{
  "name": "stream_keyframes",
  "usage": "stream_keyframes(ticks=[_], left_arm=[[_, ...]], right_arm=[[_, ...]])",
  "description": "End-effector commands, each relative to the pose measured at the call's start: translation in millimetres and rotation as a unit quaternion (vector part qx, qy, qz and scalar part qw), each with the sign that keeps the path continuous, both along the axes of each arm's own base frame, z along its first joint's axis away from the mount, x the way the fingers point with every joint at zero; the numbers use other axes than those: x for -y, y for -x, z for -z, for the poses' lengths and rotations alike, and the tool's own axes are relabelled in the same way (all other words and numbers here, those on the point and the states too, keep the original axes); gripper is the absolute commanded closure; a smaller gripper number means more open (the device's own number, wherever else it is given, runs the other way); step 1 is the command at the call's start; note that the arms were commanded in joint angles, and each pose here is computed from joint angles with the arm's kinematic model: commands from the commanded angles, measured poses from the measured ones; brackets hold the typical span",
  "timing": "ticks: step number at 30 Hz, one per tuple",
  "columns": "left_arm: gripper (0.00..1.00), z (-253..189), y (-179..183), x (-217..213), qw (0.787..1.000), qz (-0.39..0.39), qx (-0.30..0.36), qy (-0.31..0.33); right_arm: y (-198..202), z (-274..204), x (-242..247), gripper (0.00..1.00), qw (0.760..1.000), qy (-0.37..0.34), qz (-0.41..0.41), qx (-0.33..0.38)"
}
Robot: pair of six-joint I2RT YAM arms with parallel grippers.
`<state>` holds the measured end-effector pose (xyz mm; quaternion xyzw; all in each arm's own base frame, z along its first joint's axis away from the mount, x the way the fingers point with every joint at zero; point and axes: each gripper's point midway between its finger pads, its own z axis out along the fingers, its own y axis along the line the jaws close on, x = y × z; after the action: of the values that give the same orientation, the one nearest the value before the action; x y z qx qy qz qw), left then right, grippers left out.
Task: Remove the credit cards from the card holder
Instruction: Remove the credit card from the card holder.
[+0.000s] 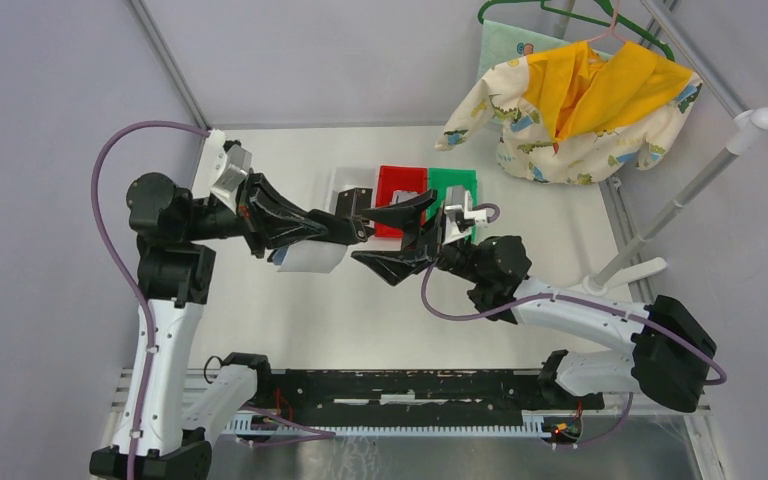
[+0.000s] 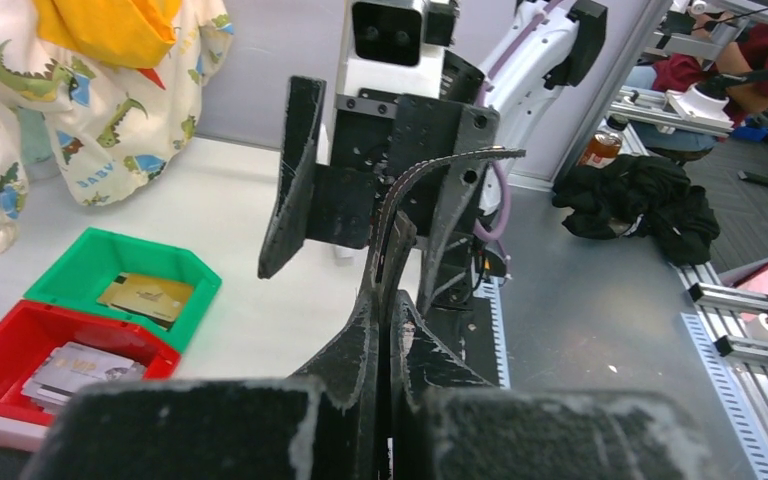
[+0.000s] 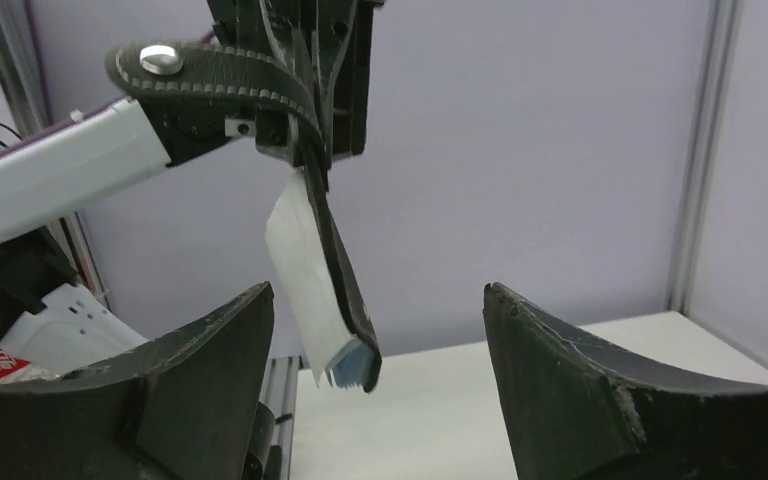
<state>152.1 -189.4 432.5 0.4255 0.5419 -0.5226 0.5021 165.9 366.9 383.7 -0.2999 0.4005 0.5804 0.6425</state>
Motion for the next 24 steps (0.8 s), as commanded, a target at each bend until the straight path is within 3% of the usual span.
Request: stream_keyframes(ticks=[1,5,7,9,10,12,15,18,21,24], left_arm=[[0.98,-9,23,0,1.000,0.023,0.004,-0.007],[0.98,-9,26,-1,1.000,0.023,-0.005,-0.009],[0.98,-10,26,-1,1.000,0.019,-0.001,-0.010],[0.98,-10,26,-2,1.000,0.012,0.007,-0.014],[0.89,-10,24,-2,1.000,0.003,0.012,-0.016],[0.57,-2,19,-5,0.999,-0.021,0.019,-0.033],[0.39,26,10,-14,0.990,-0.056,0.086,-0.093],[0.37,58,-7,-26,0.980,-0.086,0.089,-0.159],[0.38,102,11,-35,0.972,-0.031,0.061,-0.227],[0.49,119,10,-39,0.967,-0.020,0.048,-0.251]], right_arm=[[25,-56,1,0.22,0.993,-0.077,-0.071,0.053],[33,-61,-7,0.43,0.989,-0.082,-0.116,0.047],[35,-59,-10,0.62,0.988,-0.074,-0.127,0.046],[32,-53,-14,0.87,0.991,-0.047,-0.122,0.038],[26,-46,-19,0.98,0.993,-0.017,-0.112,0.029],[16,-35,-31,1.00,0.994,0.053,-0.095,0.020],[7,-26,-44,1.00,0.983,0.157,-0.089,0.023],[-2,-11,-48,1.00,0.966,0.246,-0.079,0.019],[-4,-5,-46,1.00,0.953,0.292,-0.080,0.015],[-3,-3,-46,1.00,0.943,0.319,-0.089,0.024]])
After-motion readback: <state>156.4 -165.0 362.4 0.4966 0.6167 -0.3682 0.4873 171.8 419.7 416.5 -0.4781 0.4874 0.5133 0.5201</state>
